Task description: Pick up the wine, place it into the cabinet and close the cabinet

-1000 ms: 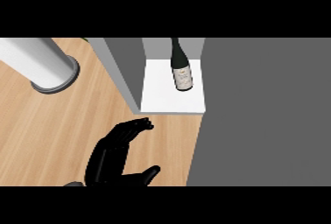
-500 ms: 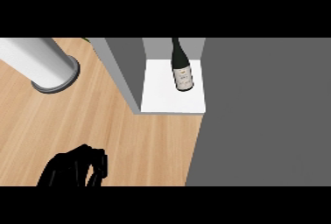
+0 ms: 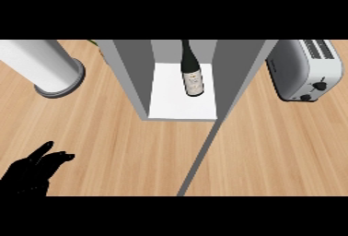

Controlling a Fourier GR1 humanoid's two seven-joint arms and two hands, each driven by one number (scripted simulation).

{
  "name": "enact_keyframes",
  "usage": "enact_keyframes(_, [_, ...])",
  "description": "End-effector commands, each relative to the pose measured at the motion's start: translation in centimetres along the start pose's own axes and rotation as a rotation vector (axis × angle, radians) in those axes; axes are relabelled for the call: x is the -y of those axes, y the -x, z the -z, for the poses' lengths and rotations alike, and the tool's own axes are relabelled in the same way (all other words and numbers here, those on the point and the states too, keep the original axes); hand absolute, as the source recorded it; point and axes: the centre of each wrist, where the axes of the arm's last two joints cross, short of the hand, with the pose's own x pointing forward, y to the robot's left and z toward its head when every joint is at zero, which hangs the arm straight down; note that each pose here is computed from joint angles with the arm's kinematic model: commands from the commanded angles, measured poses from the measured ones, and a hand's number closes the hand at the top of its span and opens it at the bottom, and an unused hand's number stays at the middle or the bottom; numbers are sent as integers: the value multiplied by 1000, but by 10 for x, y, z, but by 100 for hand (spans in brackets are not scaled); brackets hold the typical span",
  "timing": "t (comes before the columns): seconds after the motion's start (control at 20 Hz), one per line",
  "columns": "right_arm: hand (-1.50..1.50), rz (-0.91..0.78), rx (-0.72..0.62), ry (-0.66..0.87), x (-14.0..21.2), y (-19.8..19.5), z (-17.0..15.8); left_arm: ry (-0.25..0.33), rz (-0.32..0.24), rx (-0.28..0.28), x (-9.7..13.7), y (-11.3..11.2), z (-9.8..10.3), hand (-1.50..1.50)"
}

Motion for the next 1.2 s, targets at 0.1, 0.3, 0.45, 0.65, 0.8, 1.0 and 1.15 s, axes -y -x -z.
enact_keyframes(0.1, [150,-54,10,-103,-47,-21,10,-61,2,5,-27,-16,-20,-150])
enact_keyframes(0.3, [150,-53,24,-56,-65,-2,36,-83,42,17,-49,-36,-17,-150])
enact_keyframes(0.45, [150,-115,38,-25,-65,-5,51,-68,45,17,-71,-41,-25,-150])
enact_keyframes(0.65, [150,-82,137,110,-60,-8,58,-52,54,9,-77,-45,-31,-150])
enact_keyframes(0.8, [150,-91,147,162,-50,-12,75,-38,45,27,-86,-55,-32,-150])
enact_keyframes(1.0, [150,-74,146,223,-36,-20,94,-23,37,35,-100,-61,-35,-150])
enact_keyframes(1.15, [150,-121,145,290,-27,-24,123,-28,43,26,-110,-72,-38,-150])
